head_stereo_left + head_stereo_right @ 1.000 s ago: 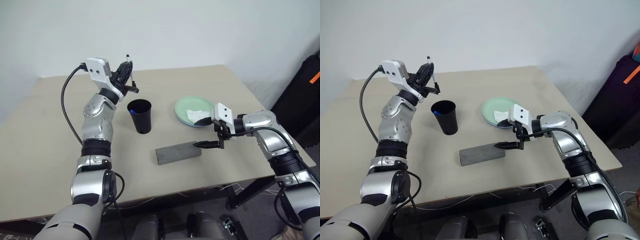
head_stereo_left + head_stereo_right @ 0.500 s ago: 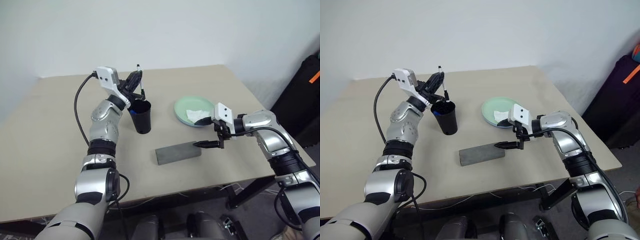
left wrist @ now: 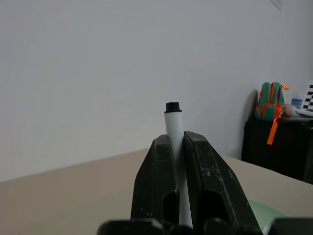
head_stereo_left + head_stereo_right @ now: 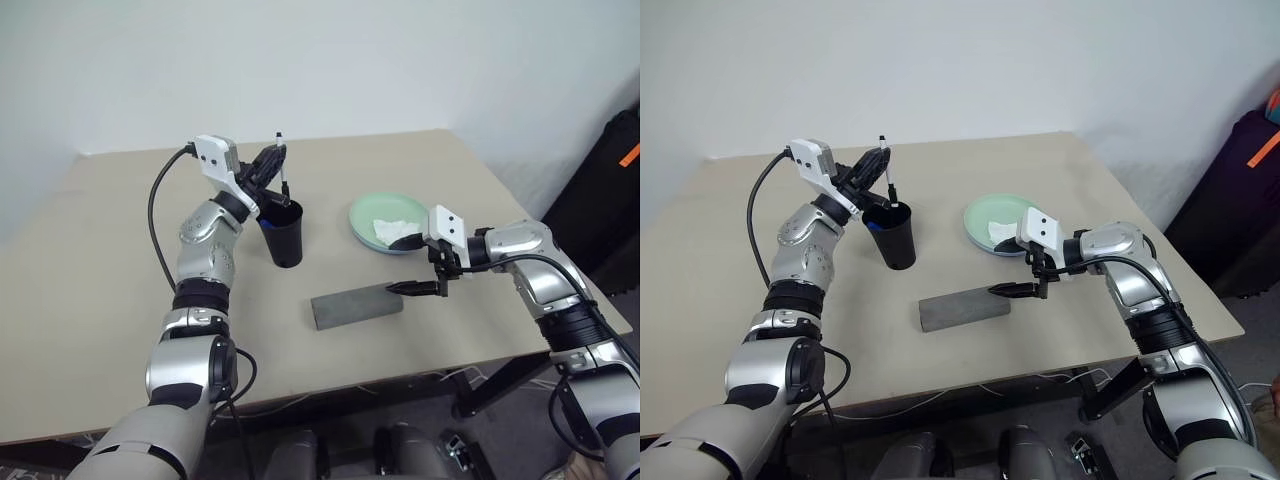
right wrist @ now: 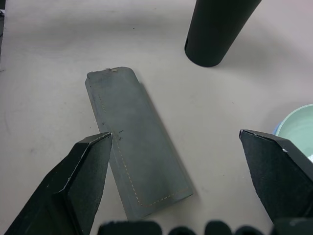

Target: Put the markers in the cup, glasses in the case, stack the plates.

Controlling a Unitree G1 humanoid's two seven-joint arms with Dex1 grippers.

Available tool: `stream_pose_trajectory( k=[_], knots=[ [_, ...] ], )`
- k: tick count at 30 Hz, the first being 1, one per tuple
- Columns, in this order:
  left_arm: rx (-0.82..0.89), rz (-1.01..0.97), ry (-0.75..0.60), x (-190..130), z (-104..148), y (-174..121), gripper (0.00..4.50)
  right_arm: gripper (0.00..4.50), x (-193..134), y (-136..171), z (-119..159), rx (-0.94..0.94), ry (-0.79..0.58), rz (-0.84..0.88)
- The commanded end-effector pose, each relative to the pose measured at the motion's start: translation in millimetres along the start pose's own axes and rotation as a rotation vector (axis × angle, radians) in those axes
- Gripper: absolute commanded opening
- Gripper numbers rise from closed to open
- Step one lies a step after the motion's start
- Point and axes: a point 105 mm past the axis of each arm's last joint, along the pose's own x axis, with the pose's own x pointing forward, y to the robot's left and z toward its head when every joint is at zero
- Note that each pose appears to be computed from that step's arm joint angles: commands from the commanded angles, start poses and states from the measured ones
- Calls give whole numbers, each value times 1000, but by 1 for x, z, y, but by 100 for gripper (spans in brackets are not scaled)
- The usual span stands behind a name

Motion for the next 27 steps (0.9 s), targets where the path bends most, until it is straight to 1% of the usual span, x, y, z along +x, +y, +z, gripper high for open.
stream_pose_trajectory(
  k=[1, 5, 10, 11, 12, 13, 14, 19, 22, 25, 27],
  knots=[
    [50, -25, -39, 5, 17, -1, 2, 450, -6, -7, 15, -52, -31, -24],
    [44, -32, -35, 4, 16, -2, 121, 450, -6, -7, 15, -53, -30, -23],
    [38, -40, -35, 4, 16, -2, 300, 450, -7, -7, 15, -53, -29, -26],
    [39, -40, -36, 4, 16, -2, 330, 450, -7, -8, 15, -53, -29, -30],
    [40, -40, -37, 3, 17, -2, 372, 450, -8, -8, 15, -52, -30, -31],
    [41, -40, -39, 3, 18, -2, 402, 450, -8, -9, 15, -52, -30, -33],
    [42, -40, -40, 3, 19, -1, 445, 450, -8, -9, 15, -52, -30, -33],
    [41, -49, -44, 3, 23, 0, 449, 450, -9, -9, 15, -51, -31, -38],
    [16, -86, -58, -1, 35, -2, 449, 450, -9, -10, 15, -46, -35, -45],
    [21, -116, -51, -11, 44, -1, 449, 450, -9, -10, 15, -46, -35, -50],
    [28, -171, -14, -25, 50, -2, 449, 450, -10, -11, 15, -43, -38, -57]
  ],
)
